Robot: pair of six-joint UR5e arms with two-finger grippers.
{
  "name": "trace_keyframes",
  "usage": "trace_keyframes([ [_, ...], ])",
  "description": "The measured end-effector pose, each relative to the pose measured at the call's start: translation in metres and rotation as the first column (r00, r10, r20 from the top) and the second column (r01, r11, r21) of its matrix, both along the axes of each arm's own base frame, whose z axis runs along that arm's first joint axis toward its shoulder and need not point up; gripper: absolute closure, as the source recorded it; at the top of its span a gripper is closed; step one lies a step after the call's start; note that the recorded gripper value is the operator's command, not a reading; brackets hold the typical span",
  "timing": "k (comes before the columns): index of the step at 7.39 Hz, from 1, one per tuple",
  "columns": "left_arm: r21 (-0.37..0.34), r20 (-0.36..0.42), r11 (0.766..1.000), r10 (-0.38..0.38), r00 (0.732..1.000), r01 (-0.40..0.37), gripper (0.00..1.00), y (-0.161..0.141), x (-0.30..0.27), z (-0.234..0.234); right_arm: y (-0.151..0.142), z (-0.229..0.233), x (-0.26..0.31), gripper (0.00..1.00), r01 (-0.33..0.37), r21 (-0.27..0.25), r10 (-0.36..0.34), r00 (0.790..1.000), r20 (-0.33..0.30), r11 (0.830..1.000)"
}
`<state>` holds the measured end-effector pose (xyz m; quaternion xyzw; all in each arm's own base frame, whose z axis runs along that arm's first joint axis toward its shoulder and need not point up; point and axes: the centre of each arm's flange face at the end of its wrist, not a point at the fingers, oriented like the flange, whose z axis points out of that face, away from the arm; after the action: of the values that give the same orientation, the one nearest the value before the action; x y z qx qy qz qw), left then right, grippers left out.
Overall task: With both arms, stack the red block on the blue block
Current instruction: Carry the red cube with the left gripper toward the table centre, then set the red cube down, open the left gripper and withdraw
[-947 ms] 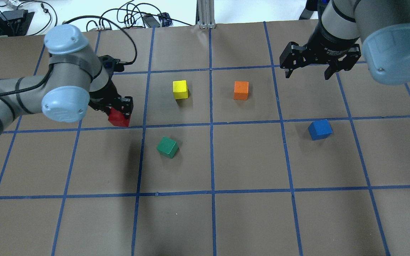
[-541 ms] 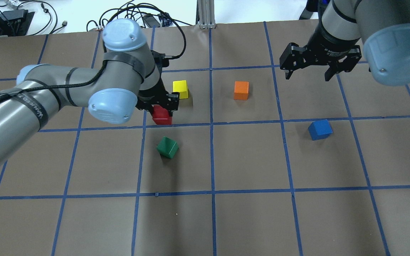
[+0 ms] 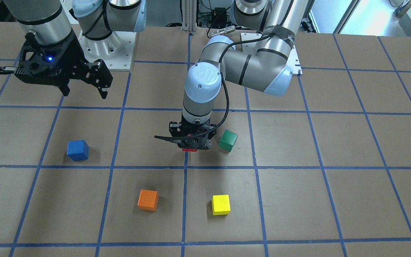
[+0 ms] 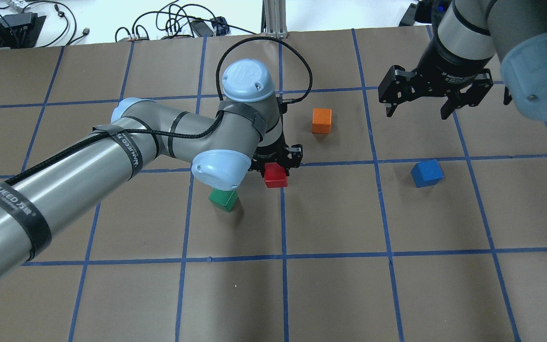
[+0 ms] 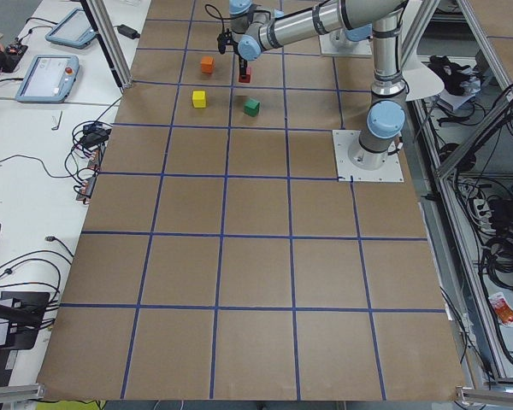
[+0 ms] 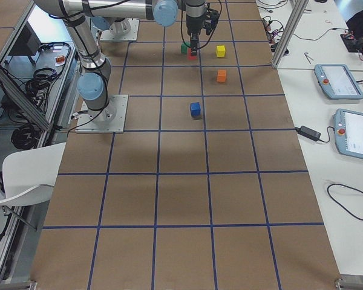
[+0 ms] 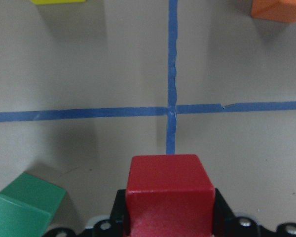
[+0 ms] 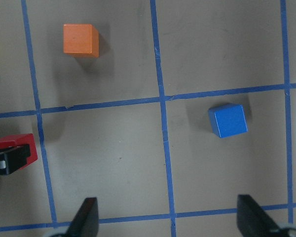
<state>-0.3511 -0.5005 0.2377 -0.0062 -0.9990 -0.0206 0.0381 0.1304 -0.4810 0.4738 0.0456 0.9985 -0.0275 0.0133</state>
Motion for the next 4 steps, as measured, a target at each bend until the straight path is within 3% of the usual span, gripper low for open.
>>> trace_keyframes([
  [1,0.003,0.011,1.0,-0.01,1.0,0.01,0.01,0.0,-0.006,-0.015,0.0,0.0,-0.001,0.0,0.006,0.0,-0.006,1.0,-0.003,1.0],
  [4,-0.03,0.013,0.999,-0.031,0.999,0.032,0.0,-0.004,-0.014,-0.03,-0.002,-0.002,-0.007,0.0,0.022,-0.002,-0.022,1.0,-0.007,1.0],
])
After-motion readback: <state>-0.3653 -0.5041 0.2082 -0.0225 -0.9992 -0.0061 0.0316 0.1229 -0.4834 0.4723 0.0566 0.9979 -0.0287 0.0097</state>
